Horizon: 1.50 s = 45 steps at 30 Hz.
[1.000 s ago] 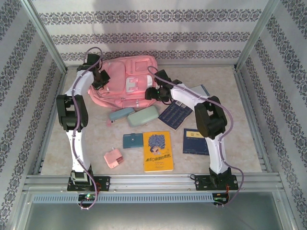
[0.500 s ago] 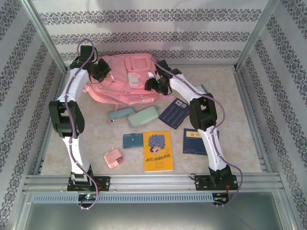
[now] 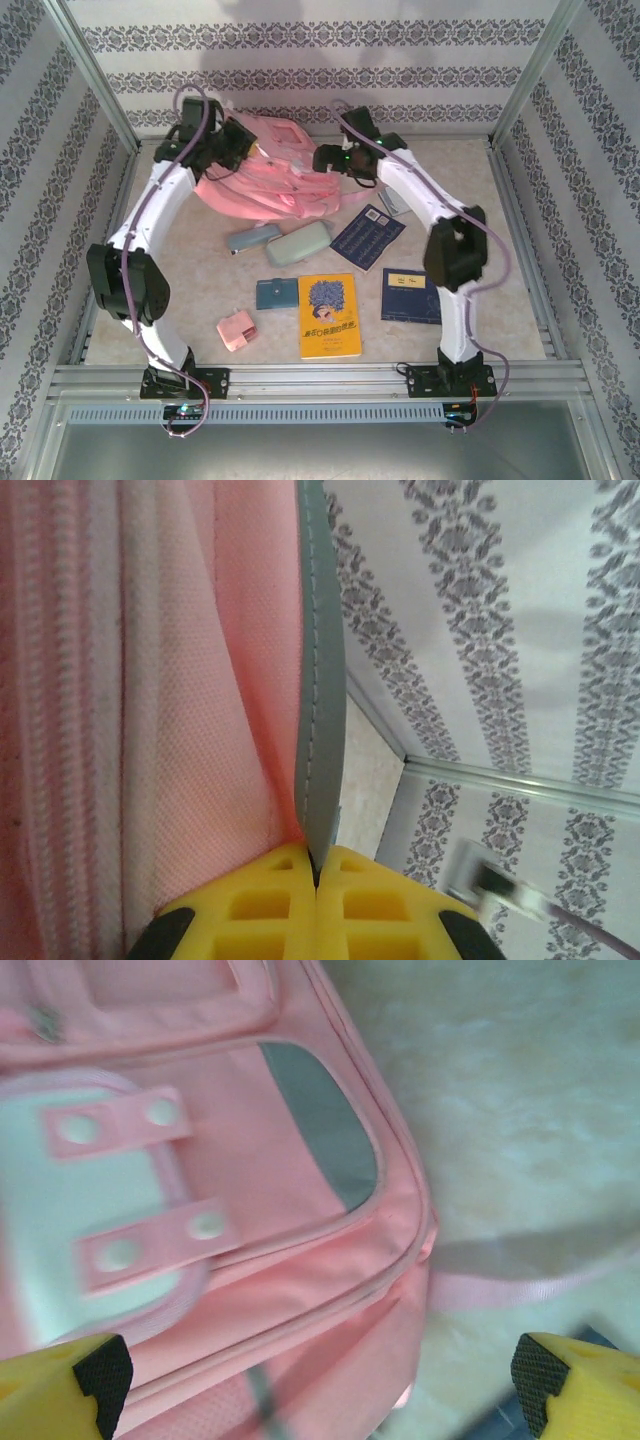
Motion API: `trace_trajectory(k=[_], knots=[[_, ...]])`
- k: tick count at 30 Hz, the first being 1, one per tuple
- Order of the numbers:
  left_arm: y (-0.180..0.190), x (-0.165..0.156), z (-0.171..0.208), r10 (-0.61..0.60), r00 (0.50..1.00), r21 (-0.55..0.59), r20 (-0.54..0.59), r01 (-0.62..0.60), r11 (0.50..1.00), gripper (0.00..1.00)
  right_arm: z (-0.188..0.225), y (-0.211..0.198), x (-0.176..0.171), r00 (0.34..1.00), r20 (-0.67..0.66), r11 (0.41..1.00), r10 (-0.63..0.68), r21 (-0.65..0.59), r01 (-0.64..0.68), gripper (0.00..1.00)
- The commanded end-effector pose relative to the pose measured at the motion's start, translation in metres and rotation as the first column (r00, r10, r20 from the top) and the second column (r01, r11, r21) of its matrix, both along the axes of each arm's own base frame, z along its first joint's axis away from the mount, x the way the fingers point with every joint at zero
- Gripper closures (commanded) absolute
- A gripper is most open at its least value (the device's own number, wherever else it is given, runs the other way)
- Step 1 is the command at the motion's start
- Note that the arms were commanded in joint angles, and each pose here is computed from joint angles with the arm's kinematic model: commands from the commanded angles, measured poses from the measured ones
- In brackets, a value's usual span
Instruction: Pack books, pencil case, and school supplies into a backpack
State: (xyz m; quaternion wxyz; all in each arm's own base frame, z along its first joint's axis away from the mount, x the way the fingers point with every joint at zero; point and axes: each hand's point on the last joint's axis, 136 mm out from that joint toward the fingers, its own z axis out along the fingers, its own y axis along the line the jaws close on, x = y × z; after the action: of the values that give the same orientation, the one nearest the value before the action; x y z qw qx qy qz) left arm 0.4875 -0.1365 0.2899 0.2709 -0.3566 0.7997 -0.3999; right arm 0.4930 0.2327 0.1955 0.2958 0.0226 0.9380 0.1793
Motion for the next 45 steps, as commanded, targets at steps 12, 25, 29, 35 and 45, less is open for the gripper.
trace_trajectory(k=[12, 25, 29, 35, 45], knots=[[-0.013, -0.021, 0.028, 0.150, 0.982, -0.049, 0.118, -0.145, 0.988, 1.00, -0.029, -0.056, -0.143, 0.962, -0.005, 0.949, -0.272, 0.163, 0.270, 0.45], [-0.028, -0.028, 0.053, 0.114, 0.982, -0.081, 0.151, -0.102, 0.991, 1.00, -0.101, -0.019, -0.126, 0.965, -0.182, 0.981, -0.189, 0.004, 0.193, 0.83], [-0.035, -0.041, 0.069, 0.097, 0.980, -0.089, 0.174, -0.083, 0.993, 1.00, -0.098, -0.003, -0.089, 0.969, -0.199, 0.985, -0.144, 0.060, 0.159, 0.72], [-0.060, -0.064, 0.072, 0.058, 0.983, -0.099, 0.176, -0.041, 0.994, 1.00, -0.083, 0.009, -0.021, 0.977, -0.190, 0.978, -0.094, 0.167, 0.127, 0.54], [-0.144, -0.072, 0.012, -0.127, 0.988, -0.057, 0.088, 0.132, 0.990, 1.00, -0.060, 0.028, 0.031, 0.987, -0.157, 0.973, 0.038, 0.230, 0.000, 0.29]])
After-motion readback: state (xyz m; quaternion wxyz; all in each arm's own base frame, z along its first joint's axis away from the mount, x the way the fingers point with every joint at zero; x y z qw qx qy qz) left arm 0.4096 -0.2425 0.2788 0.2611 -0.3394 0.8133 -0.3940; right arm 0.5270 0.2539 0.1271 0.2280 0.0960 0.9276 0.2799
